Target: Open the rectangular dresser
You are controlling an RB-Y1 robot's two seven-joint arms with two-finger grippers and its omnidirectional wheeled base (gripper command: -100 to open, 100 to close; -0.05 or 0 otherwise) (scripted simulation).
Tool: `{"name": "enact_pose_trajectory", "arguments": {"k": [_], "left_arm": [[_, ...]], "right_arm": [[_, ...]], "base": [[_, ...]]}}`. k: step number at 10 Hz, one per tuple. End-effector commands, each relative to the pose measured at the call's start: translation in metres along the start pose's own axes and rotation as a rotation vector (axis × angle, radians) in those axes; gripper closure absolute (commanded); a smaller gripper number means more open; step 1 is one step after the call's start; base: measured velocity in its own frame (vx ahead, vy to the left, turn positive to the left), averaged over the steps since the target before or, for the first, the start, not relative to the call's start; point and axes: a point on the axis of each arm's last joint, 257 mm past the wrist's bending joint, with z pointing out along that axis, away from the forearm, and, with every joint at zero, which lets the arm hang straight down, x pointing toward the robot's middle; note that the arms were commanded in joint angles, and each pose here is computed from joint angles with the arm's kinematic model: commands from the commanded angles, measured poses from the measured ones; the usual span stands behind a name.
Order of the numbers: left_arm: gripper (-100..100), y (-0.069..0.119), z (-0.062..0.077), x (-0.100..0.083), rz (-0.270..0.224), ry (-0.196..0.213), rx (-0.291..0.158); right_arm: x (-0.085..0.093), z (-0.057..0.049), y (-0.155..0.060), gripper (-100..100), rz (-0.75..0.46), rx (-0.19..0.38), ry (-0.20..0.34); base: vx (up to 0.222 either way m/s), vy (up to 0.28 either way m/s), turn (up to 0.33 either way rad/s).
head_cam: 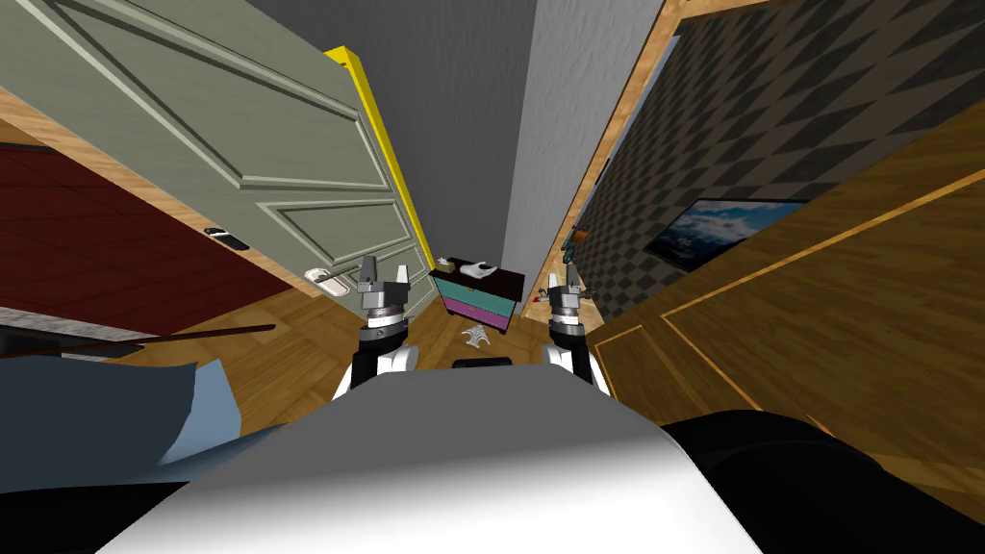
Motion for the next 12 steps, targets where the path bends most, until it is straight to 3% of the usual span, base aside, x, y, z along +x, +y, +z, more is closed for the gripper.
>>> {"name": "enact_pose_trajectory", "arguments": {"k": [1,9,10,12], "left_arm": [[0,0.000,0.000,0.000,0.000,0.000,0.000],[0,0.000,0.000,0.000,0.000,0.000,0.000],[-100,0.005,-0.002,0.004,0.010,0.032,-0.009],[-100,0.015,-0.007,0.009,0.024,0.074,-0.025]], "right_arm": [[0.000,0.000,0.000,0,0.000,0.000,0.000],[0.000,0.000,0.000,0,0.000,0.000,0.000],[0.000,0.000,0.000,0,0.000,0.000,0.000],[0.000,0.000,0.000,0,0.000,0.000,0.000]], "base": [[0.000,0.000,0.000],[0.000,0.000,0.000],[0.018,0.001,-0.013],[0.031,0.005,-0.027]]}}
